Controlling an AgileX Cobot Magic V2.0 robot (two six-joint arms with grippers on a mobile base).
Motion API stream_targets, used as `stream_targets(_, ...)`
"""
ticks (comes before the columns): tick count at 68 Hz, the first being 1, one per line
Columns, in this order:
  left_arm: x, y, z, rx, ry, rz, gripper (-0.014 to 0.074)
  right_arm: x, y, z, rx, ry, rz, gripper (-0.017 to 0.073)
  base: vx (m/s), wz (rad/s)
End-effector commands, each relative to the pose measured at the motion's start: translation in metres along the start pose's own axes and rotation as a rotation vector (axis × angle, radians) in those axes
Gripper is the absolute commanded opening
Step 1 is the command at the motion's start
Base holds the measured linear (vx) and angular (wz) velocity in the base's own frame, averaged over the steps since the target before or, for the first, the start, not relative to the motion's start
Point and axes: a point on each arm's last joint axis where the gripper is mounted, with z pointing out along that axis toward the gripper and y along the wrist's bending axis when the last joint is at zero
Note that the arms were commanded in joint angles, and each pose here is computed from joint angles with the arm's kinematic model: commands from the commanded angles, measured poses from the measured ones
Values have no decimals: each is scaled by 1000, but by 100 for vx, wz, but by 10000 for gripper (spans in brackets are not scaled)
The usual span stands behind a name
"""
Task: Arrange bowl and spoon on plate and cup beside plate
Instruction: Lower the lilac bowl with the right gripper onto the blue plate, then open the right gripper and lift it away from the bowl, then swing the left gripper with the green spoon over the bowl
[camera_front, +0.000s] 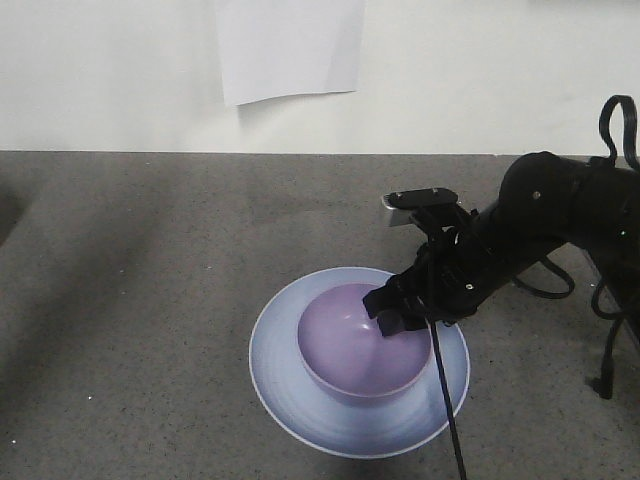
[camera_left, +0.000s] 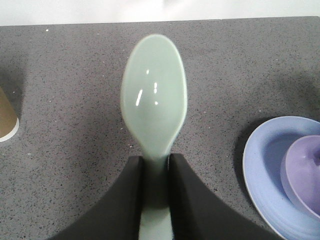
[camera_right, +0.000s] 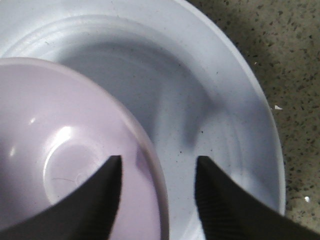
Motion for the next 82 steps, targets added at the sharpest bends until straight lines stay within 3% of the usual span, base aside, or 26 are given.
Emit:
stream_targets(1,-9,-3,-12,29,-95,0,-6,-9,4,-25,11,-105,-1,491,0,0)
stream_targets(10,-9,-3,-12,29,-95,0,-6,-8,4,-34,29,-128,8,560,0,0)
stream_targets(26,-8,-3,-12,29,-94,0,-6,-2,7,-61,76,-163,-18,559,0,0)
stream_targets(59,-7,-4,-12,35,-78,15,-6,50,27,-173,164,-352,-70,559,0,0)
stream_targets(68,-7,-11,-8,112,-57,85,-6,66,31,-200,190,-439,-70,559,0,0)
stream_targets(82,-9,-30,15,303,16,152,-8,76,34,-213,197,-477,-79,559,0,0)
